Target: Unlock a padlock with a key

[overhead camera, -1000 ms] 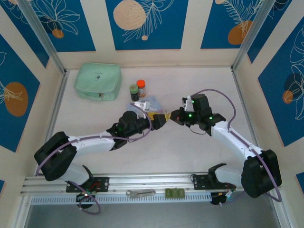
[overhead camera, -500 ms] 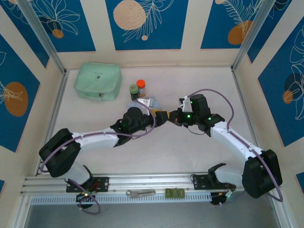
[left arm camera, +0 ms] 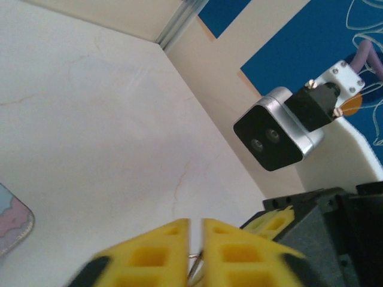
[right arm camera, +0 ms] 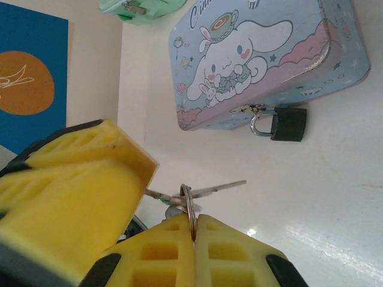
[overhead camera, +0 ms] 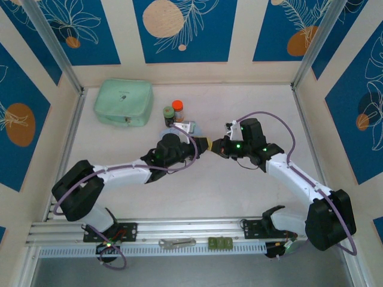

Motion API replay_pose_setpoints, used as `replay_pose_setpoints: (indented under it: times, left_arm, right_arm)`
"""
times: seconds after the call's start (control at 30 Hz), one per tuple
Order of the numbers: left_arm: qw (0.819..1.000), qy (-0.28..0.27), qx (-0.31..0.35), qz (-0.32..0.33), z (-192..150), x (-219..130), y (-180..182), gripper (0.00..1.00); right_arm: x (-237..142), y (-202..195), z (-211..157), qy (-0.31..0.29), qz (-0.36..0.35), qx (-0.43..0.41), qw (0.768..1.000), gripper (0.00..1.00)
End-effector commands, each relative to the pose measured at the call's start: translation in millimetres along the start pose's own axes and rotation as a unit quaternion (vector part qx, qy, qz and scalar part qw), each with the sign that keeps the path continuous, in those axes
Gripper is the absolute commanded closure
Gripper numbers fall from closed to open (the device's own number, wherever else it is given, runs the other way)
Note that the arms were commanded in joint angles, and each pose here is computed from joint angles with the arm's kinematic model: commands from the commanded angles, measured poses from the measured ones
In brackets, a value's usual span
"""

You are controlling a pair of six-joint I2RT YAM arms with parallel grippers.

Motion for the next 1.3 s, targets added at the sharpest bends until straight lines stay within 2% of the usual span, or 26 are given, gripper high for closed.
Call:
replay_pose_setpoints:
  times: [0.0, 0.03, 0.07, 0.2, 0.27, 0.3, 0.4, 0.6, 0.77, 0.93, 1.27]
  left_arm:
    - [1.000, -0.003, 0.002, -0.007, 5.0, 3.2, -2.7, 1.00]
    - [1.000, -0.003, 0.000, -0.006, 4.4, 2.6, -1.8, 1.00]
    - [1.000, -0.006, -0.001, -0.007, 5.1, 2.0, -1.2, 1.00]
    - [1.000, -0.007, 0.001, -0.018, 8.8, -2.8, -1.1, 1.00]
    - [1.000, -0.005, 0.008, -0.028, 11.7, -6.0, -3.6, 1.00]
    - [0.999, -0.004, 0.013, -0.032, 13.5, -8.1, -4.6, 1.00]
    - [0.998, 0.000, 0.027, -0.048, 18.5, -14.0, -12.0, 1.00]
    - [0.996, -0.001, 0.036, -0.083, 27.9, -27.6, -25.8, 1.00]
    - [0.993, -0.008, 0.026, -0.118, 30.3, -32.1, -31.2, 1.00]
    - [0.990, -0.026, -0.007, -0.141, 30.1, -31.5, -26.6, 1.00]
    - [0.983, -0.053, -0.031, -0.173, 35.3, -31.7, -30.6, 1.00]
  right_arm:
    - [-3.3, 12.9, 4.5, 0.000, 0.027, -0.028, 0.999, 1.00]
    - [-4.2, 13.7, 4.7, -0.001, 0.028, -0.034, 0.999, 0.98]
    - [-6.5, 14.6, 5.4, -0.004, 0.028, -0.039, 0.999, 0.91]
    - [-31.0, 20.5, 13.5, -0.040, 0.013, -0.085, 0.996, 0.54]
    - [-45.5, 21.6, 19.3, -0.068, 0.007, -0.103, 0.992, 0.42]
    - [-51.9, 22.6, 22.4, -0.082, 0.013, -0.115, 0.990, 0.40]
    - [-62.1, 25.3, 30.3, -0.101, 0.046, -0.146, 0.983, 0.38]
    - [-57.1, 25.7, 32.2, -0.093, 0.162, -0.216, 0.958, 0.36]
    - [-51.7, 36.8, 24.4, -0.064, 0.251, -0.254, 0.932, 0.47]
    - [-43.5, 37.9, 10.6, -0.049, 0.264, -0.262, 0.927, 0.57]
    - [-33.8, 17.2, -1.2, -0.064, 0.257, -0.230, 0.936, 0.59]
Point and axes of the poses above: each hand's point on the last joint's axis, 136 mm out from that joint toward the fingers, its own x axis out along the fingers, its own y axis along the line the jaws close on, z = x × y, the point moved 10 cm from there along -x, back along the fingers, and after that the axes turned 1 degree about -x, right-handed, at the moved point
